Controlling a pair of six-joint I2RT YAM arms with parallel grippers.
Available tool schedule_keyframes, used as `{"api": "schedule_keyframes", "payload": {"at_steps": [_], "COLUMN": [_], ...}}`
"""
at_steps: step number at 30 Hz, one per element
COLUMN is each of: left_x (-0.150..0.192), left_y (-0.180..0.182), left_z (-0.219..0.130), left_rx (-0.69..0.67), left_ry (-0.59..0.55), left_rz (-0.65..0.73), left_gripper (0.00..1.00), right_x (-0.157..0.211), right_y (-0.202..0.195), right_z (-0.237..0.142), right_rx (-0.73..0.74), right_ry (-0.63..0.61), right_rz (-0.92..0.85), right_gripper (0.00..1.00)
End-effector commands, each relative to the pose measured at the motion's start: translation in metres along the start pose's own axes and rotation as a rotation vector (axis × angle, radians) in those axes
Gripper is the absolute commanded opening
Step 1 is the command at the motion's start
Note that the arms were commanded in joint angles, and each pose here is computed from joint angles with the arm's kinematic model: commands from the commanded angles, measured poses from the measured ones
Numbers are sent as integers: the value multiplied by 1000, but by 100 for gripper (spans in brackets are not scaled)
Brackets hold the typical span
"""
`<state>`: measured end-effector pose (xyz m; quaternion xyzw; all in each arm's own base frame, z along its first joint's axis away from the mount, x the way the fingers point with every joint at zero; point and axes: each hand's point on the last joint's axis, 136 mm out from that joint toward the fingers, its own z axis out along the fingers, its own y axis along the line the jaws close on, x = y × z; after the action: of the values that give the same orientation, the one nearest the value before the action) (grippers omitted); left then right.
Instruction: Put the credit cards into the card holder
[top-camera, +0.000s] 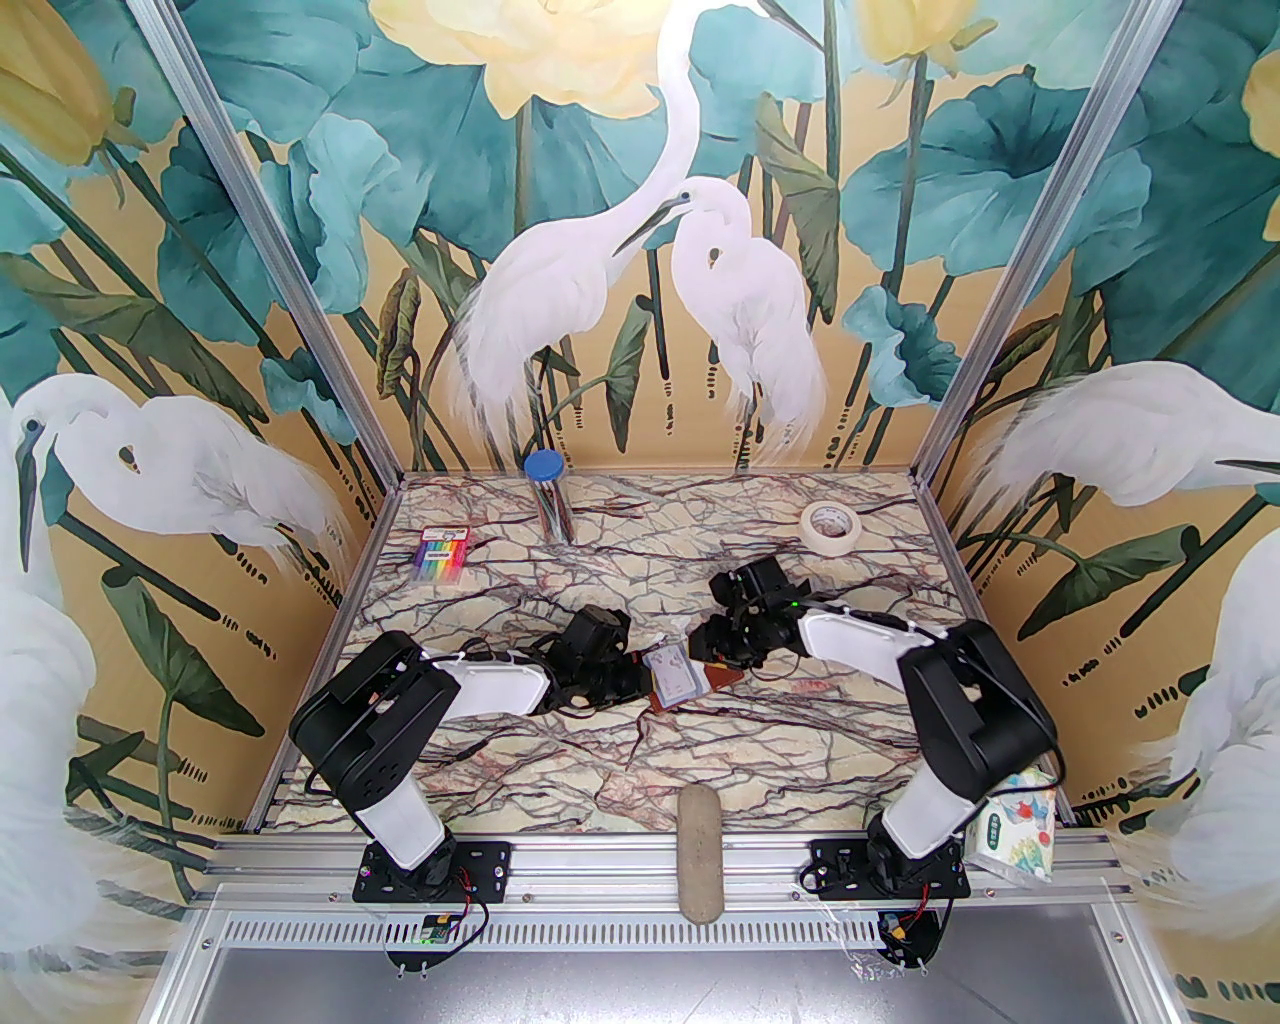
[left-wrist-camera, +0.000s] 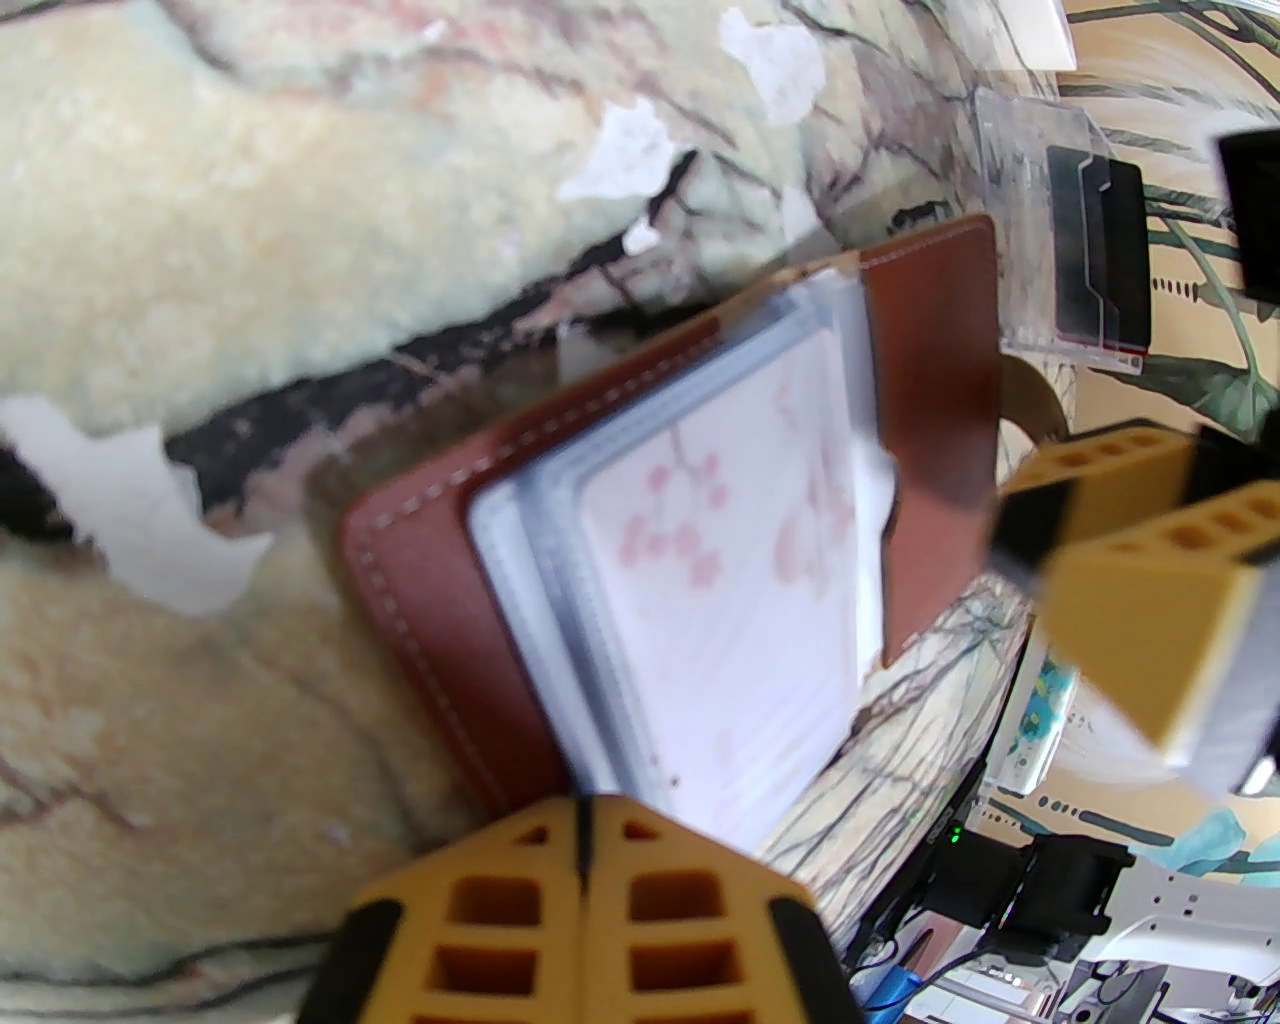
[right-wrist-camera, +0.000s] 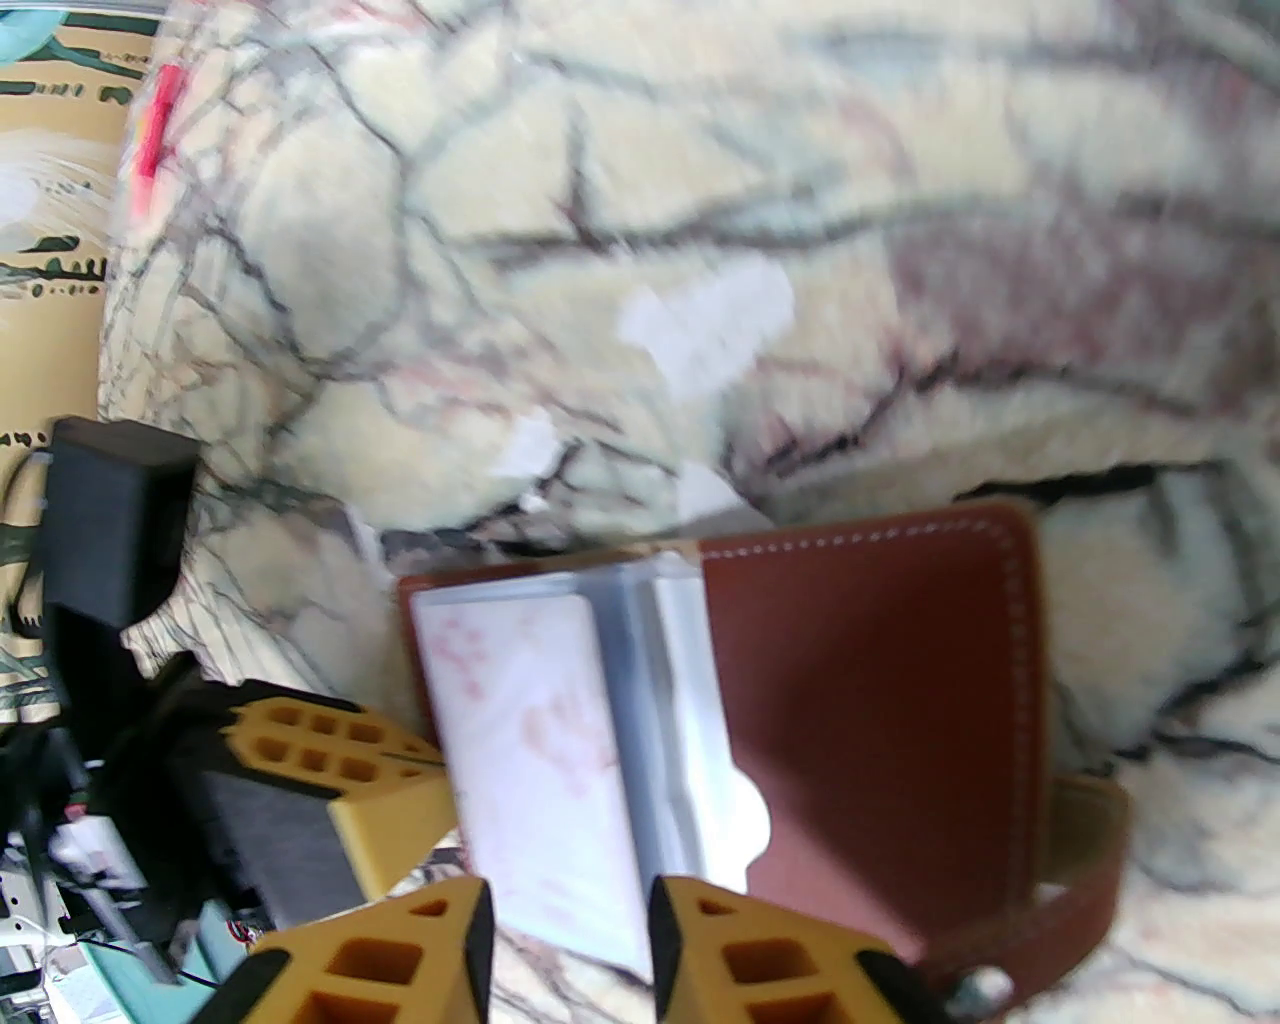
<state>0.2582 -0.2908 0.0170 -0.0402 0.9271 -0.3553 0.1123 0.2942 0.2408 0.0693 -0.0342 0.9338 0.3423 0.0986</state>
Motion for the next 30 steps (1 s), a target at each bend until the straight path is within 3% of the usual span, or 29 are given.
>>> {"api": "schedule_keyframes", "payload": {"at_steps": [1,6,16,30], "left_x": [33,32,27,22], "left_y": [63,59,47,50], "left_z": [-1,-7,-20,-29], "left_rx": [-208,-173,-116,-102], "left_ry": [65,44,-17,-42], "left_rz": [-68,-61,-50,-68], "left_gripper": [3,4,6,7], "right_x": [2,3,14,32], "right_y": [7,19,25,23], "right_z": [-10,-9,11,49], "right_rx": [38,44,77,49], "right_ry": [0,18,88,202], "right_rz": [-37,-60,-66,-77], "right_gripper": [37,37,16,19]}}
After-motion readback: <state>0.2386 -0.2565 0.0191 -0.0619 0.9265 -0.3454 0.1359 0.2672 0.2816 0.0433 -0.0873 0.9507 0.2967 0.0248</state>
